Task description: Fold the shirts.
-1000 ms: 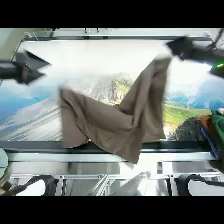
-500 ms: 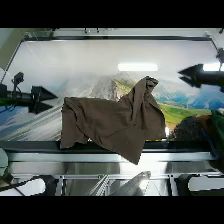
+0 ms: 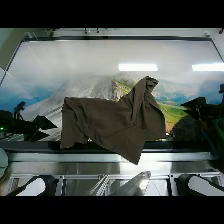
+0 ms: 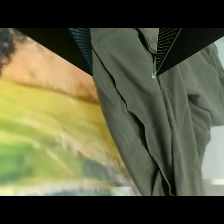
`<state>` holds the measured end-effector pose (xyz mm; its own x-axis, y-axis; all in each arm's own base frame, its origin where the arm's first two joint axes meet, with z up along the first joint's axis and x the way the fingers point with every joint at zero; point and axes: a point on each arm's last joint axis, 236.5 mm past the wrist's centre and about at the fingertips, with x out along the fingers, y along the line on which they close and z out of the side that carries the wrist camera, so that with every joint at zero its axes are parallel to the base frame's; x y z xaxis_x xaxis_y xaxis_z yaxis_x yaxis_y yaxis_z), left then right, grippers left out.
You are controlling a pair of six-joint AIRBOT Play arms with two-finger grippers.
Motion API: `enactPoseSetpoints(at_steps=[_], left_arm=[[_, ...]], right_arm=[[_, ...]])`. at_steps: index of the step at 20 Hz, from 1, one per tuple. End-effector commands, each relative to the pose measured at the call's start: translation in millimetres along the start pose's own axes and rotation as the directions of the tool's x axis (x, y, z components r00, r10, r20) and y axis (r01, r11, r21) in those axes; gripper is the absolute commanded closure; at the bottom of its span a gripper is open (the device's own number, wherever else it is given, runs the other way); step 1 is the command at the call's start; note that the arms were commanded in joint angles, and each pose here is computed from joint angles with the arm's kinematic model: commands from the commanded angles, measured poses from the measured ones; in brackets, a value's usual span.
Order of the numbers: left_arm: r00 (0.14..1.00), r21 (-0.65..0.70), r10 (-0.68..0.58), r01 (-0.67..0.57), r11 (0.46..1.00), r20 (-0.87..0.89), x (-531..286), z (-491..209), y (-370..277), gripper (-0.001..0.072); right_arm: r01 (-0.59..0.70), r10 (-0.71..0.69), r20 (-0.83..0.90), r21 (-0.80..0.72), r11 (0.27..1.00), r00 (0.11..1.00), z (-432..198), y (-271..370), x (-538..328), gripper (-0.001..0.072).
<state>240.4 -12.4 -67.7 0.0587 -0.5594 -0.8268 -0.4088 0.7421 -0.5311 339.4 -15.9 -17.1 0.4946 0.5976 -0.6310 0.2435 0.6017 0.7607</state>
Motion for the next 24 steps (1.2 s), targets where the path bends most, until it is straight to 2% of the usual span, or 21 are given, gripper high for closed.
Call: enactPoseSetpoints(at_steps=[1, 5, 11, 12, 13, 14, 18, 19, 21, 24], left_arm=[[0.997, 0.008, 0.034, -0.033, 0.999, -0.075, 31, -11, 5, 0.0079], [0.982, 0.095, 0.068, -0.052, 0.994, -0.175, 61, -5, -13, 0.0078], [0.985, 0.177, 0.055, -0.025, 0.984, -0.165, 72, 34, -47, 0.0086], [0.986, 0.193, 0.056, -0.025, 0.981, -0.154, 71, 38, -51, 0.0260], [0.988, 0.220, 0.054, -0.022, 0.975, -0.143, 69, 42, -54, 0.0486], [0.990, 0.237, 0.055, -0.023, 0.971, -0.129, 67, 46, -56, 0.0555], [0.998, 0.204, 0.029, -0.018, 0.979, -0.050, 48, 73, -50, 0.0557], [0.998, 0.208, 0.026, -0.016, 0.978, -0.049, 46, 74, -48, 0.0656], [0.997, 0.241, 0.025, -0.007, 0.971, -0.072, 47, 68, -48, 0.0684], [0.996, 0.243, 0.022, 0.001, 0.970, -0.091, 45, 63, -49, 0.0684]], right_arm=[[0.008, -0.008, 0.019, -0.028, 1.000, 1.000, -17, 6, -7, 0.0277], [0.005, 0.001, 0.069, -0.093, 0.996, 0.998, -15, 26, -22, 0.0277], [-0.029, 0.031, 0.020, -0.113, 0.993, 0.999, -31, 41, -28, 0.0277], [-0.033, 0.034, 0.004, -0.109, 0.994, 0.999, -35, 41, -27, 0.0278], [-0.031, 0.031, -0.005, -0.106, 0.994, 1.000, -38, 40, -26, 0.0277], [-0.027, 0.026, -0.012, -0.099, 0.995, 1.000, -41, 37, -25, 0.0278], [-0.031, 0.028, -0.054, -0.042, 0.999, 0.998, -61, 25, -14, 0.0278], [-0.032, 0.030, -0.067, -0.020, 0.999, 0.997, -68, 22, -11, 0.0278], [-0.022, 0.026, -0.098, 0.035, 0.999, 0.995, -84, 11, -4, 0.0279], [0.111, -0.097, -0.156, 0.087, 0.990, 0.983, -109, -28, 3, 0.0279]])
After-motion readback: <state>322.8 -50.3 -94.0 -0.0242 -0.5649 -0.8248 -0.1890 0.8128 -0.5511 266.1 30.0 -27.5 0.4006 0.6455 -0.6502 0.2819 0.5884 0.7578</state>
